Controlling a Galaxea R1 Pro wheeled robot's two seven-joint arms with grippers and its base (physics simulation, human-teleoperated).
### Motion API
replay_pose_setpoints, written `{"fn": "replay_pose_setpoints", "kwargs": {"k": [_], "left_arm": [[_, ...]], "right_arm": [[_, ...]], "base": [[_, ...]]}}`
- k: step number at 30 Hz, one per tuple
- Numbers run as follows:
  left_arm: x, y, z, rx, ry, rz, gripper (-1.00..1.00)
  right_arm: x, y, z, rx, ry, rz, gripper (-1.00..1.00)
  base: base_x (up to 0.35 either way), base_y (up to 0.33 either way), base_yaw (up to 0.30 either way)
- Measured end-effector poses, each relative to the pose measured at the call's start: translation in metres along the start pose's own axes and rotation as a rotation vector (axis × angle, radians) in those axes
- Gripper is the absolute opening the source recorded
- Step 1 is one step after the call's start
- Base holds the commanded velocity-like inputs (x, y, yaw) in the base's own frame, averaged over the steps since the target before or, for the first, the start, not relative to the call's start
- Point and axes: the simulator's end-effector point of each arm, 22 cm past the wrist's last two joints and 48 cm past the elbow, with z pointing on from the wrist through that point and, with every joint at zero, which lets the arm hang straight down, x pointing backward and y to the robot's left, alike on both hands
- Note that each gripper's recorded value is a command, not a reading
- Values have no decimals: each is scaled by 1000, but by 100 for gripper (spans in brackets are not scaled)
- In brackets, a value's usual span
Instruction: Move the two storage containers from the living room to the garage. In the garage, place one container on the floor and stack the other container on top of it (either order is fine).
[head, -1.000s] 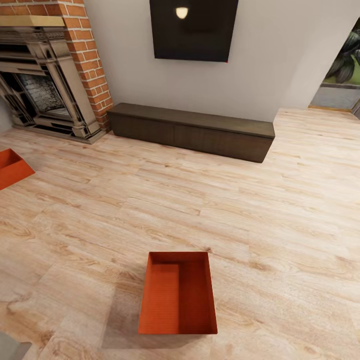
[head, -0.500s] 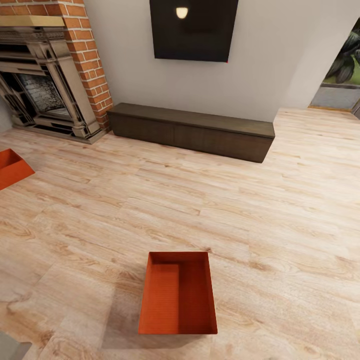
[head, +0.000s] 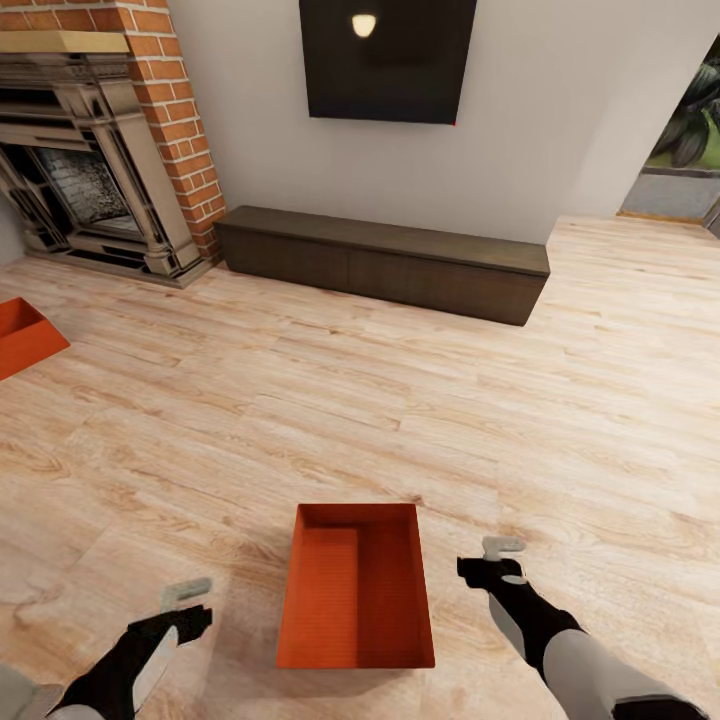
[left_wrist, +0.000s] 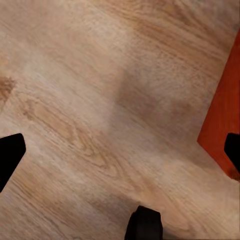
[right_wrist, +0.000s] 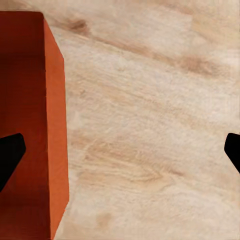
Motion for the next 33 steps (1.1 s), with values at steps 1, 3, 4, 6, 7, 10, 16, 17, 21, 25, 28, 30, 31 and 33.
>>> {"fn": "replay_pose_setpoints", "kwargs": {"k": [1, 3, 4, 6, 7, 10, 16, 17, 21, 25, 28, 30, 31, 33], "left_arm": [[-8, -45, -1, 50, 6, -3, 100], [7, -111, -9, 132, 20, -8, 100], [21, -131, -10, 150, 11, -4, 100], [40, -142, -10, 154, 22, 16, 100], [51, -146, -10, 155, 30, 32, 100], [69, -147, -9, 148, 38, 94, 100], [61, -151, -9, 150, -33, 112, 100], [60, -151, -10, 150, -37, 111, 100], [58, -151, -10, 150, -51, 109, 100], [58, -152, -10, 152, -51, 110, 100], [57, -152, -10, 152, -54, 110, 100], [57, -152, -10, 152, -56, 109, 100], [57, -152, -10, 153, -56, 110, 100], [57, -153, -10, 154, -58, 111, 100]], "right_arm": [[-9, 35, -2, -33, -38, 17, 100], [0, 72, -7, -72, -41, 30, 100], [6, 88, -11, -91, -39, 35, 100], [8, 96, -13, -100, -41, 38, 100], [11, 98, -13, -103, -37, 38, 100], [29, 100, -15, -104, -13, 32, 100], [53, 107, -20, -116, -4, 35, 100], [54, 108, -21, -118, -4, 35, 100], [58, 111, -22, -126, -5, 35, 100], [59, 111, -23, -131, -6, 27, 100], [59, 111, -22, -132, -6, 24, 100], [59, 110, -22, -132, -6, 23, 100], [59, 110, -22, -133, -6, 22, 100], [59, 111, -22, -135, -7, 22, 100]], "base": [[0, 0, 0], [0, 0, 0], [0, 0, 0], [0, 0, 0], [0, 0, 0], [0, 0, 0], [0, 0, 0], [0, 0, 0], [0, 0, 0], [0, 0, 0], [0, 0, 0], [0, 0, 0], [0, 0, 0], [0, 0, 0]]}}
